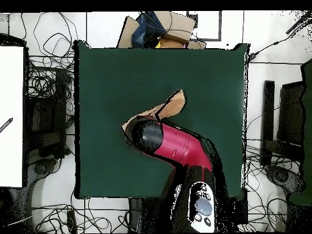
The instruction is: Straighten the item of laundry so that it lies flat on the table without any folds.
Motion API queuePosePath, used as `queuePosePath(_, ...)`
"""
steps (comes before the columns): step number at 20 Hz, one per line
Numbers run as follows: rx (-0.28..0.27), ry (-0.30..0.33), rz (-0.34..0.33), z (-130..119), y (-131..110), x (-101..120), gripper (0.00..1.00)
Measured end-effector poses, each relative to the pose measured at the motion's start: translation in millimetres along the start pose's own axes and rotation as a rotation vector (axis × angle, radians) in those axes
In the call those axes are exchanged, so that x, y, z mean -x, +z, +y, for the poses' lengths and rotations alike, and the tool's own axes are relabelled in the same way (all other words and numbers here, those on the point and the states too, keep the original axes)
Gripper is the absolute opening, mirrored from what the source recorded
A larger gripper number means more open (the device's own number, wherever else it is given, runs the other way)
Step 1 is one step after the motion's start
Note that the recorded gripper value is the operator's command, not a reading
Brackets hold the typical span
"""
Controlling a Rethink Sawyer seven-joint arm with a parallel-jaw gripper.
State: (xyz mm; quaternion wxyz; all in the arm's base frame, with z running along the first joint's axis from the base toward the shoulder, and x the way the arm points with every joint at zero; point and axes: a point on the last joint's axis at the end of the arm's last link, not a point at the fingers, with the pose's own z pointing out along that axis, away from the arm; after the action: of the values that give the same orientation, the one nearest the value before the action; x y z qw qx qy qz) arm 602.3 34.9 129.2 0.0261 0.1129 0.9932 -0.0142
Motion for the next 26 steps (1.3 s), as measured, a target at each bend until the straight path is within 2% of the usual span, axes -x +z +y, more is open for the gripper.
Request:
queuePosePath(13, -0.006, -0.001, 0.001, -6.2, 0.4, 1.7, 0.0)
queuePosePath(14, -0.013, -0.008, 0.001, -7.9, 0.7, 0.7, 1.0)
queuePosePath(26, -0.045, -0.015, -0.002, -21.7, -0.5, -1.8, 1.0)
